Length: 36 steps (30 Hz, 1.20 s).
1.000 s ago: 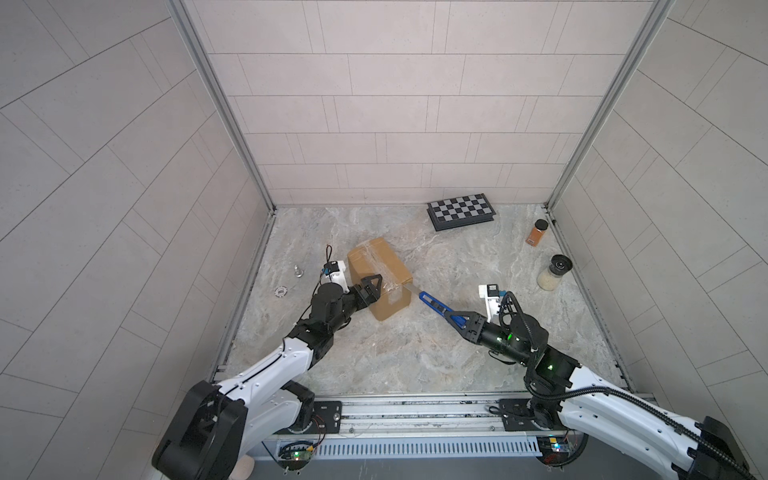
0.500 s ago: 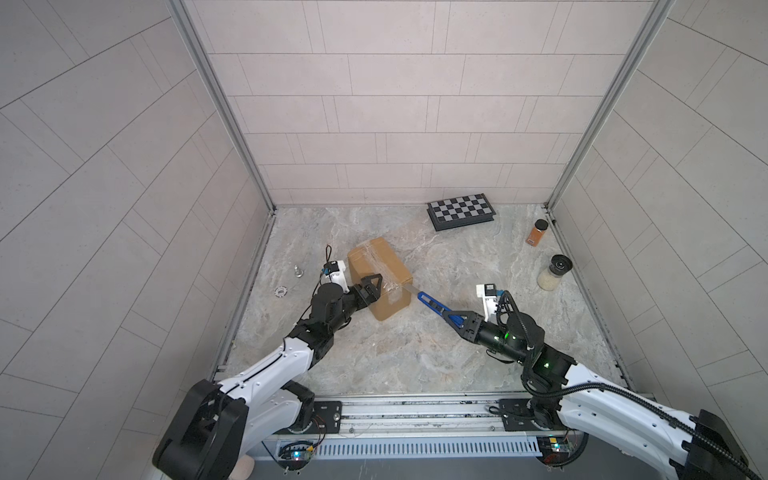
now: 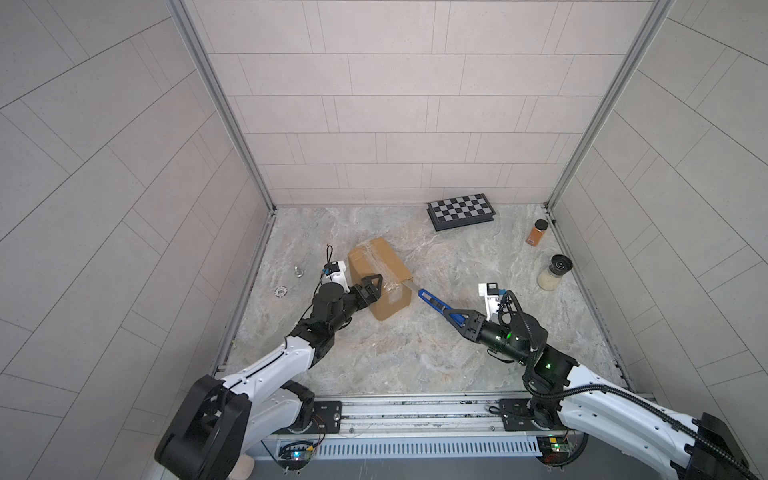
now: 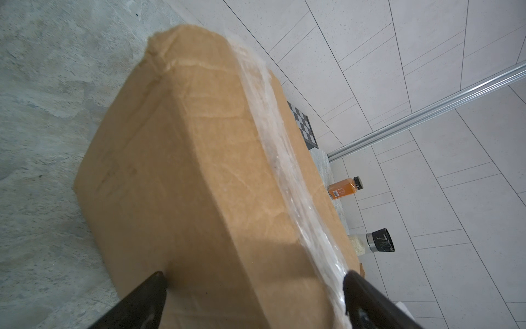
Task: Unpack the express box
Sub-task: 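Push the knife tip into the seam end with the right gripper while left holds box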
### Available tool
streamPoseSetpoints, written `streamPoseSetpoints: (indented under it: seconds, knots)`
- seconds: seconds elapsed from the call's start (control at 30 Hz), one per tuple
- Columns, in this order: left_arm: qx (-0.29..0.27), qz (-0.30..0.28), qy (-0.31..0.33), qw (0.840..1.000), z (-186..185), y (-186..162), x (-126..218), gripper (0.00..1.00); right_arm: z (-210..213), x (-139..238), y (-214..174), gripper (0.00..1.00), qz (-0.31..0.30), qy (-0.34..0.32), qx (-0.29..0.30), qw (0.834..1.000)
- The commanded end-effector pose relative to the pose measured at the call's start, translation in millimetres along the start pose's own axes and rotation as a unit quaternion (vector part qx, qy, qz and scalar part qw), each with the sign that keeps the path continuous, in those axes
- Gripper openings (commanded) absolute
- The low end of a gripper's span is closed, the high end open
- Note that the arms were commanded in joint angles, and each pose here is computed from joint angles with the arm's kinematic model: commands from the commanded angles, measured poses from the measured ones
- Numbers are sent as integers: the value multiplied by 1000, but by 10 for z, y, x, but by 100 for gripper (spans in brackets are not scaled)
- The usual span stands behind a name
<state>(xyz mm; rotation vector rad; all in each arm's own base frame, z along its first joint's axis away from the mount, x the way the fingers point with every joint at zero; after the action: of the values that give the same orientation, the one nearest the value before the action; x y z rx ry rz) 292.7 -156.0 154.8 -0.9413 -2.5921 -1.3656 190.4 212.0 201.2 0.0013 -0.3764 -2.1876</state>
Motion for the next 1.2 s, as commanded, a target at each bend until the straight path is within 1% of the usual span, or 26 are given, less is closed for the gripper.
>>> streamPoseSetpoints:
  seconds: [0.0, 0.73, 0.87, 1.17]
  knots:
    - [-1, -4, -9, 1000, -13, -1, 6, 100, 108, -4, 38, 0, -9, 16, -2, 1000]
    - [2, -2, -8, 1000, -1, -18, -12, 100, 26, 12, -8, 0, -2, 7, -17, 1000]
    - [2, -2, -10, 1000, -4, -17, -15, 97, -5, 7, -25, 0, 1, 4, -22, 1000]
    - [6, -2, -13, 1000, -14, -16, -33, 97, -7, -2, -61, 0, 7, 3, -25, 1000]
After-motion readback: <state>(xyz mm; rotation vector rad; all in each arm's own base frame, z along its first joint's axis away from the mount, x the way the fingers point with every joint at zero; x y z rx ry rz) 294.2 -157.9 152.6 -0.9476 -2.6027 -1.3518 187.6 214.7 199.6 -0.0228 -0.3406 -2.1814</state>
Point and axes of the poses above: each gripper's point midway between its finger pads, its own x axis back along the fingers, its own z axis along the line the jaws close on, y = z × x, the point moved 2 cm from there along x, back along the fingers, and after that the axes turned 11 degrees about -x, right-handed, at the moved point
